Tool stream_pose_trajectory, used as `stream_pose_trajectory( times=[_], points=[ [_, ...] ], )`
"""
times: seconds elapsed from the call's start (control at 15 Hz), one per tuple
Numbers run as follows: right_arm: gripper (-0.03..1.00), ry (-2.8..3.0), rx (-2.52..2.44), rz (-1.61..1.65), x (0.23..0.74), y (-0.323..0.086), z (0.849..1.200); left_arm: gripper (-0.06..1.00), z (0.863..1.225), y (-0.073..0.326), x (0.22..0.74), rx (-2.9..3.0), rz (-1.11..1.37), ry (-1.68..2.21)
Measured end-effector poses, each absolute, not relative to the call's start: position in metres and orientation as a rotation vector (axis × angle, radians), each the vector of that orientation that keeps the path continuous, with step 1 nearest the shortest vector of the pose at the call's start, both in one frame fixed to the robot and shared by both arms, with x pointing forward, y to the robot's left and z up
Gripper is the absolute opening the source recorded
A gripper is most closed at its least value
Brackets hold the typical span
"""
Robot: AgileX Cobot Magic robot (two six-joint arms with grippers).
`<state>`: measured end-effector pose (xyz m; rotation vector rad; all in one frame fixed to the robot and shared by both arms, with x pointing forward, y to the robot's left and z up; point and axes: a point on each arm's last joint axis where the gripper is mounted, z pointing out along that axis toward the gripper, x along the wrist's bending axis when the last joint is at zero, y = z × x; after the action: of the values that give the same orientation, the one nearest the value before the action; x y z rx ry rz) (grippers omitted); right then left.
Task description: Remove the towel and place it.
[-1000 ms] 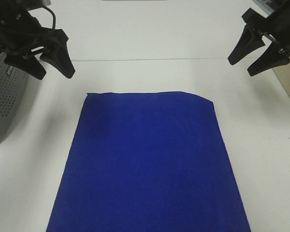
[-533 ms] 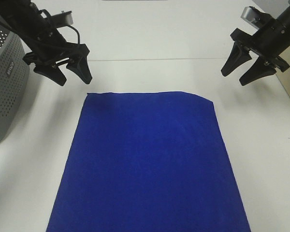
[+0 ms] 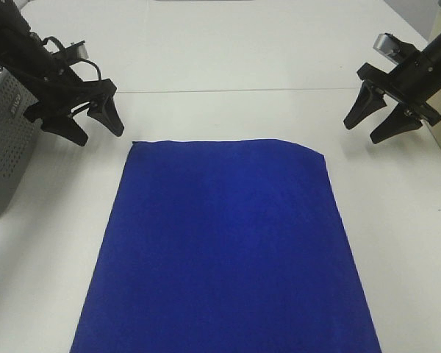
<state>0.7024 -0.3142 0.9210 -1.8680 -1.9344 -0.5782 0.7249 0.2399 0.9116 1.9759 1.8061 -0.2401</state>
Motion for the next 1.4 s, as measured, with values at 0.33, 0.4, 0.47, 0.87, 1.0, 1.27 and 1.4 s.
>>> stream_pose_trajectory(
  times=[0.33, 0.4, 0.47, 0.87, 1.0, 1.27, 1.4],
  points=[
    [0.64, -1.931, -1.852, -0.560, 0.703, -0.314, 0.909, 0.72, 0.889, 0.239, 0.730, 1.967, -0.250, 1.784],
    [0.64, -1.930, -1.849, -0.553, 0.703, -0.314, 0.906, 0.72, 0.887, 0.239, 0.730, 1.967, -0.246, 1.784],
    [0.64, -1.926, -1.849, -0.547, 0.703, -0.314, 0.903, 0.72, 0.883, 0.240, 0.731, 1.966, -0.244, 1.787],
    [0.64, -1.921, -1.893, -0.547, 0.709, -0.316, 0.881, 0.72, 0.877, 0.238, 0.734, 1.938, -0.241, 1.786],
    [0.64, -1.921, -1.895, -0.550, 0.709, -0.316, 0.881, 0.72, 0.877, 0.238, 0.735, 1.934, -0.240, 1.786],
    [0.64, -1.925, -1.910, -0.563, 0.710, -0.317, 0.881, 0.72, 0.877, 0.238, 0.735, 1.933, -0.241, 1.786],
    [0.64, -1.925, -1.912, -0.564, 0.711, -0.317, 0.881, 0.72, 0.877, 0.238, 0.735, 1.934, -0.241, 1.786]
  ],
)
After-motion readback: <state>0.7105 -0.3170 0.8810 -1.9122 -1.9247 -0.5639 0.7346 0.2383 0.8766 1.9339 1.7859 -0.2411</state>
